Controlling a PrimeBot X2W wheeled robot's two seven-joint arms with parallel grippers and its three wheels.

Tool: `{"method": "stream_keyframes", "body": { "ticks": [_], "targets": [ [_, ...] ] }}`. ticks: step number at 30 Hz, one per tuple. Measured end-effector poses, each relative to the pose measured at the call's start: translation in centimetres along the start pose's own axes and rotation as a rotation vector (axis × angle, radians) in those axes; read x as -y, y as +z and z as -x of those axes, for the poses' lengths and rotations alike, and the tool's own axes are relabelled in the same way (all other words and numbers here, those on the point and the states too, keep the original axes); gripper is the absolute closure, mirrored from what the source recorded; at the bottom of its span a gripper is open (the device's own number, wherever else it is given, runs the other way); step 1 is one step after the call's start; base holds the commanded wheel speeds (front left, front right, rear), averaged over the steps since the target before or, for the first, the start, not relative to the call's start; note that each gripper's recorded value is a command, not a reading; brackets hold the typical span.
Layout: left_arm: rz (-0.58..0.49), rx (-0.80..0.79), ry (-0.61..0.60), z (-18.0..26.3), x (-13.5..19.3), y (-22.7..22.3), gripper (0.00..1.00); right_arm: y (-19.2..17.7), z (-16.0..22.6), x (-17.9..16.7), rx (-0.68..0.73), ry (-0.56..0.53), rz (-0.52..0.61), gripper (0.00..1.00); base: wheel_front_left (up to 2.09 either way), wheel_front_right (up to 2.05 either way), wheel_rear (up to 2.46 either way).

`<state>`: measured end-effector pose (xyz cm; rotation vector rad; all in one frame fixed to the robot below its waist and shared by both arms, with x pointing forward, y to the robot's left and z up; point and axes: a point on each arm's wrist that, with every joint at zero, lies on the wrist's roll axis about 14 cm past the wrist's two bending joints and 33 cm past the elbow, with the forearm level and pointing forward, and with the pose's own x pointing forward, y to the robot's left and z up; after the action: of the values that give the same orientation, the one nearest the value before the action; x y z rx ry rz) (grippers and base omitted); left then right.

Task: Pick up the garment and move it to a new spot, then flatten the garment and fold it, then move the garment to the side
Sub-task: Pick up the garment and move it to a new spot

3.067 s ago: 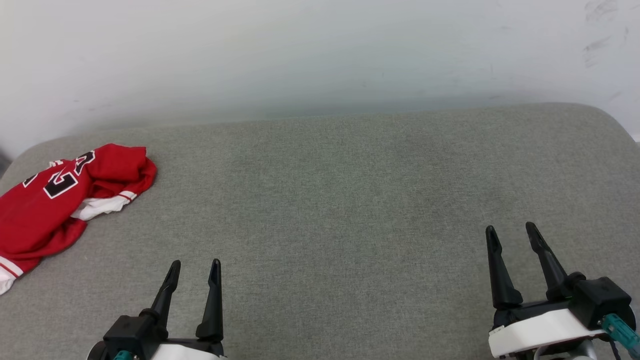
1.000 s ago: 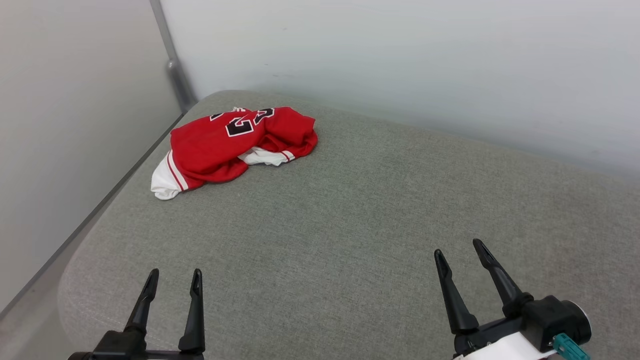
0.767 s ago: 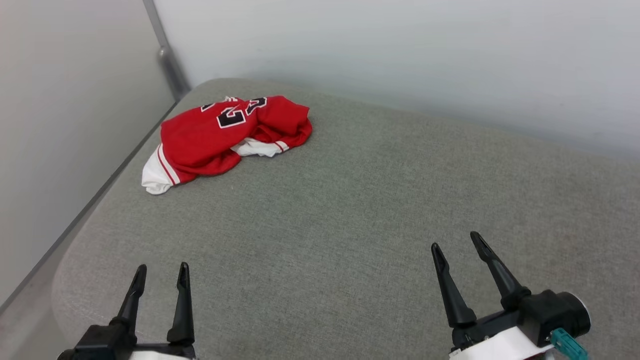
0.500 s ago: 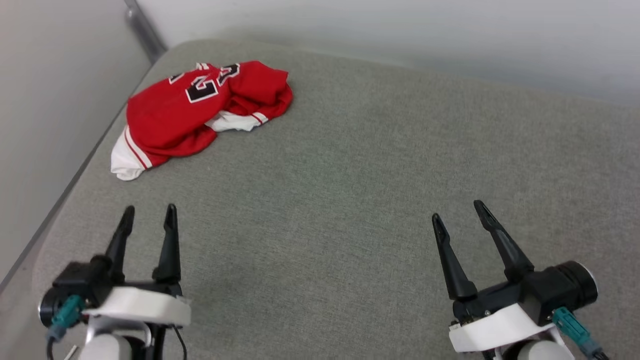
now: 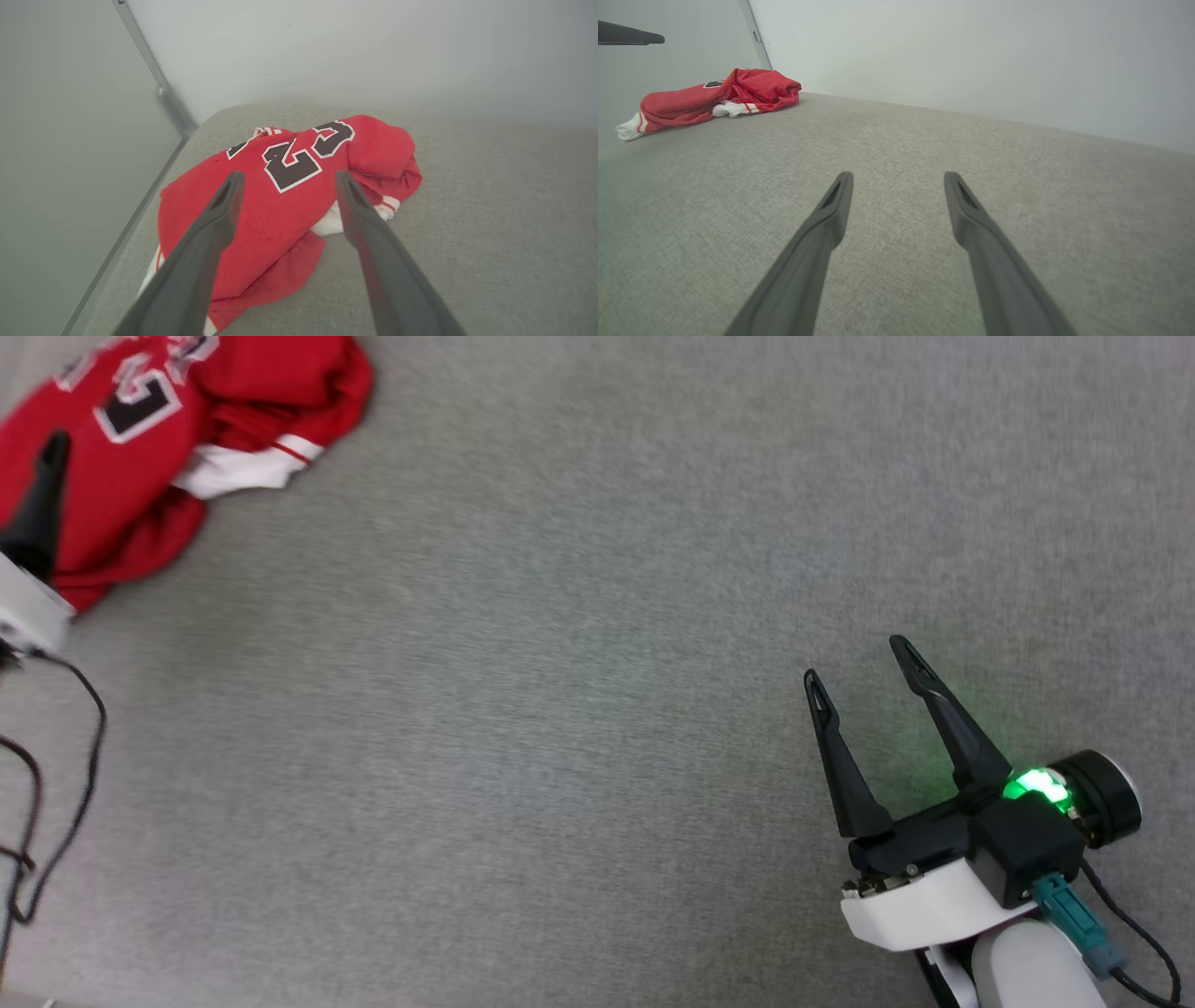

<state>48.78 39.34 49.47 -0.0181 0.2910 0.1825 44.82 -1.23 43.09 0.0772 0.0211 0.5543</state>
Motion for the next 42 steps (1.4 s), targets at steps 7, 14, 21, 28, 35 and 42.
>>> {"method": "stream_keyframes", "body": {
  "ticks": [7, 14, 21, 28, 35, 42],
  "targets": [
    [0.02, -0.32, -0.016, -5.4, -0.7, -1.9, 0.0, -3.2, 0.2, 2.4, -0.06, -0.06, -0.026, 0.0, 0.0, 0.0, 0.0],
    [0.107, -0.566, -0.042, -8.5, 0.6, -5.4, 0.0, -4.6, 0.4, 3.8, -0.073, -0.103, -0.046, 0.0, 0.0, 0.0, 0.0],
    [0.162, -0.747, -0.038, -9.3, 1.3, -10.0, 0.0, -5.3, 0.5, 4.5, -0.075, -0.127, -0.066, 0.0, 0.0, 0.0, 0.0],
    [0.173, -0.797, -0.044, -9.2, 1.6, -10.9, 1.0, -5.5, 0.5, 4.5, -0.074, -0.129, -0.074, 0.0, 0.0, 0.0, 0.0],
    [0.095, -0.697, -0.063, -8.3, 1.8, -8.6, 1.0, -4.7, 0.9, 4.2, -0.08, -0.128, -0.068, 0.0, 0.0, 0.0, 0.0],
    [0.083, -0.412, -0.099, -6.5, 1.8, -0.2, 1.0, -2.5, 2.5, 3.0, -0.083, -0.119, -0.07, 0.0, 0.0, 0.0, 0.0]
  ]
}}
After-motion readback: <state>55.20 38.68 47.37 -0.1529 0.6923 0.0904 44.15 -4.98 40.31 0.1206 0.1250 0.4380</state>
